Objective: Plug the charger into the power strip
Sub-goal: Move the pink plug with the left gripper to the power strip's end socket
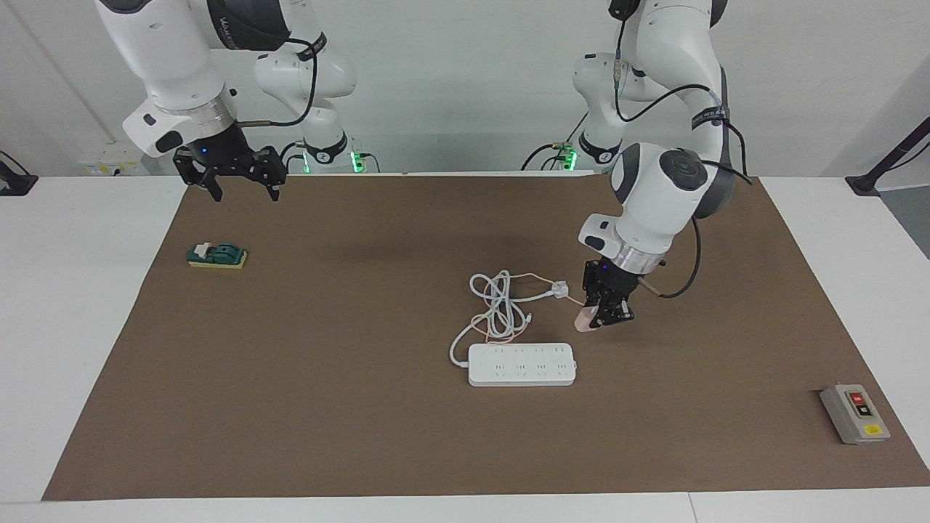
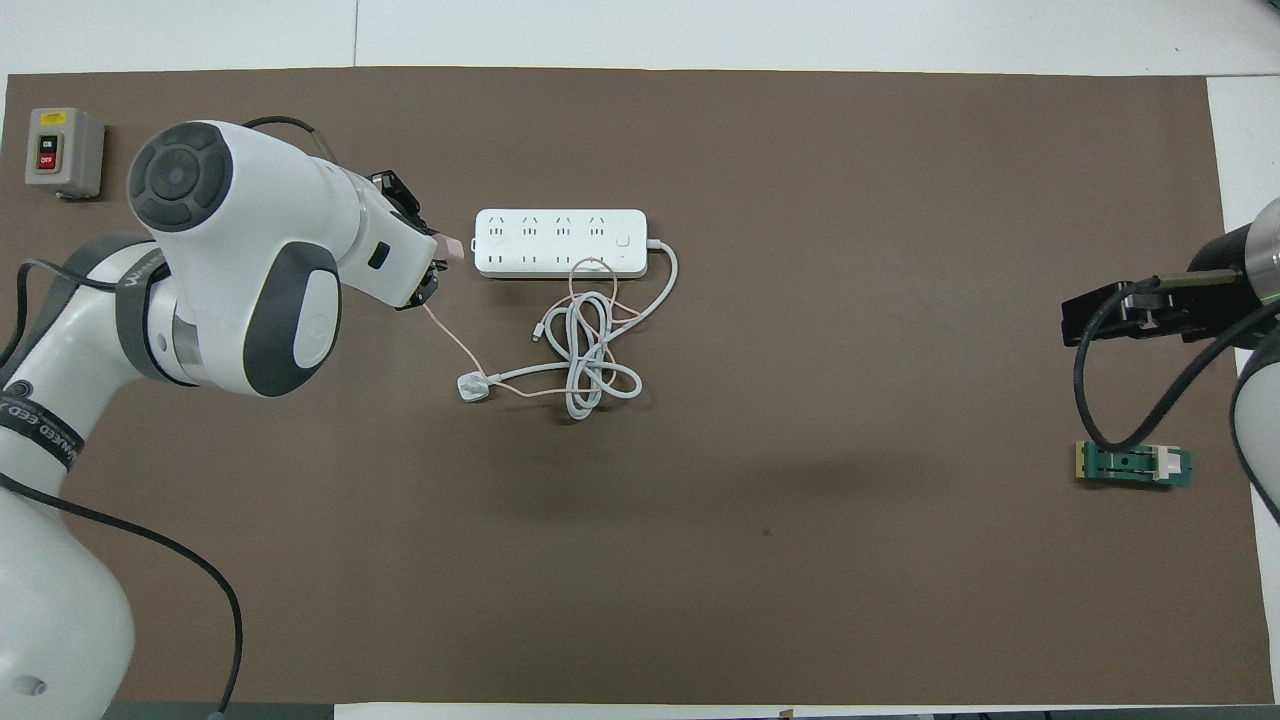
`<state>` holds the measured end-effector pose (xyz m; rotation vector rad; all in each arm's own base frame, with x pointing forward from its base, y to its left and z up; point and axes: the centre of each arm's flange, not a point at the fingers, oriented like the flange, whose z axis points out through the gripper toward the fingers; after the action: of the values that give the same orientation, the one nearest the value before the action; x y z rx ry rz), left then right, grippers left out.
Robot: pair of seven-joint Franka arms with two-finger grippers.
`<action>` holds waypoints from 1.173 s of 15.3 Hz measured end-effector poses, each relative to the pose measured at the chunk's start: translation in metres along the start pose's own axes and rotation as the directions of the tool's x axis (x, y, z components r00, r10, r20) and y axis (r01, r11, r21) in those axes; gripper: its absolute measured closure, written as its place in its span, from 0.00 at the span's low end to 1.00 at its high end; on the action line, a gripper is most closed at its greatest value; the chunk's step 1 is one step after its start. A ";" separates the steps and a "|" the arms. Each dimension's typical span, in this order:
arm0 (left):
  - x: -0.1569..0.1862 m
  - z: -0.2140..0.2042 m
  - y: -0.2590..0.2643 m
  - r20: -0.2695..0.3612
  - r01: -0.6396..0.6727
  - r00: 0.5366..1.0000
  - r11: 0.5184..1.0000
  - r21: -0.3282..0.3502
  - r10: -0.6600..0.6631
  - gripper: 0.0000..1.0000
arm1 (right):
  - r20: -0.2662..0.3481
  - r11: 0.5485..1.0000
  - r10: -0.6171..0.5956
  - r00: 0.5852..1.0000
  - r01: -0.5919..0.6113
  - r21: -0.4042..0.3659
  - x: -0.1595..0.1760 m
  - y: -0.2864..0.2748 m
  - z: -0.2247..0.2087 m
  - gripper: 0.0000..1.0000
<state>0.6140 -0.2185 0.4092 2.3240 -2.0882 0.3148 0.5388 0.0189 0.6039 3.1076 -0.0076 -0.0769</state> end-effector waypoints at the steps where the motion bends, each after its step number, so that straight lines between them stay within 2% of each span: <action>1: 0.003 0.005 0.001 0.013 -0.017 1.000 1.000 0.001 0.017 0.71 | -0.002 1.000 0.004 1.000 -0.004 0.001 0.001 0.002 0.001 0.00; 8: 0.009 0.041 -0.012 0.057 -0.078 0.995 0.997 0.015 0.077 0.71 | -0.005 0.998 0.017 1.000 -0.017 0.053 0.001 0.002 0.001 0.00; 18: 0.038 0.046 -0.005 0.031 -0.120 0.992 0.991 0.052 0.119 0.71 | -0.010 0.998 0.017 1.000 -0.016 0.056 0.000 0.001 -0.002 0.00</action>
<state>0.6296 -0.2610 0.3701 2.2487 -2.2654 0.3466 0.5388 0.0180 0.6056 3.1634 -0.0356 -0.0611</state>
